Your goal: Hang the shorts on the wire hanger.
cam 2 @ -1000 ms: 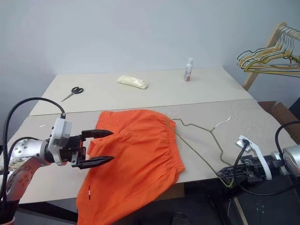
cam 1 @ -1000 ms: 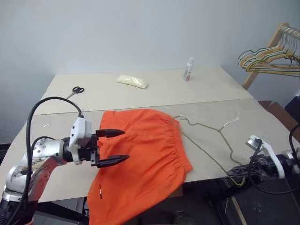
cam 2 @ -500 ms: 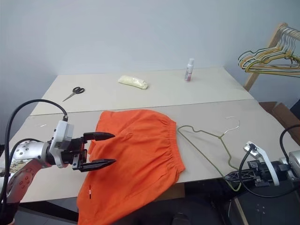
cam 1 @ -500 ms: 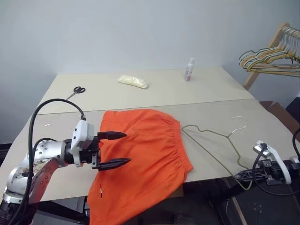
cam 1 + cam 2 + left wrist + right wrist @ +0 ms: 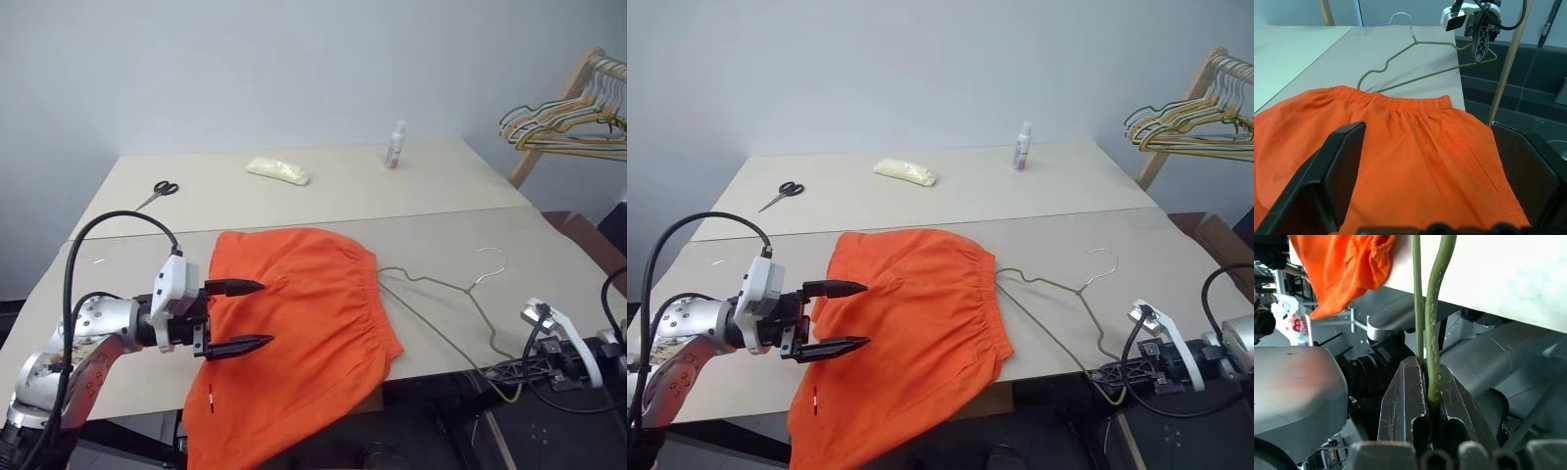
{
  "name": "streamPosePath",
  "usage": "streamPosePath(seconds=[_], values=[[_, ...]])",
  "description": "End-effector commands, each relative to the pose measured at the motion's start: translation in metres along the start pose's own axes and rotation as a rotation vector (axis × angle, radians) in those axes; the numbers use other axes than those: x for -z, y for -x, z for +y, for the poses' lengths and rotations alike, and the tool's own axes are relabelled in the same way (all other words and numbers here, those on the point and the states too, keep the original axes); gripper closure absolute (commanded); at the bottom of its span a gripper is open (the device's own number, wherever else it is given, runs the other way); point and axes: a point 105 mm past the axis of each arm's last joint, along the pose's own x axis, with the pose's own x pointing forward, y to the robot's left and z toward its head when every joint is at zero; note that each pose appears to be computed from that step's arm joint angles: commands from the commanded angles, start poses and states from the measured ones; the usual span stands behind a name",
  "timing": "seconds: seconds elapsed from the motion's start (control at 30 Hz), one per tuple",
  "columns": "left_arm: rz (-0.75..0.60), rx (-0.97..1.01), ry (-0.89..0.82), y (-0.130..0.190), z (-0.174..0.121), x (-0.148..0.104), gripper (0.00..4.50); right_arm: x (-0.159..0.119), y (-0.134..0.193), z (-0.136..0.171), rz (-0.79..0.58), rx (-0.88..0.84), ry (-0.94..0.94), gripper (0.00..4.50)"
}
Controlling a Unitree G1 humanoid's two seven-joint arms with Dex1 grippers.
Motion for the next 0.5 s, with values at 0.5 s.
streamPosePath(seconds=[0.5], values=[[-0.003,0.002,-0.056,-0.009,-0.006,-0.003,0.06,-0.04,-0.031,0.015,0.006,-0.128,0.022,4.5]])
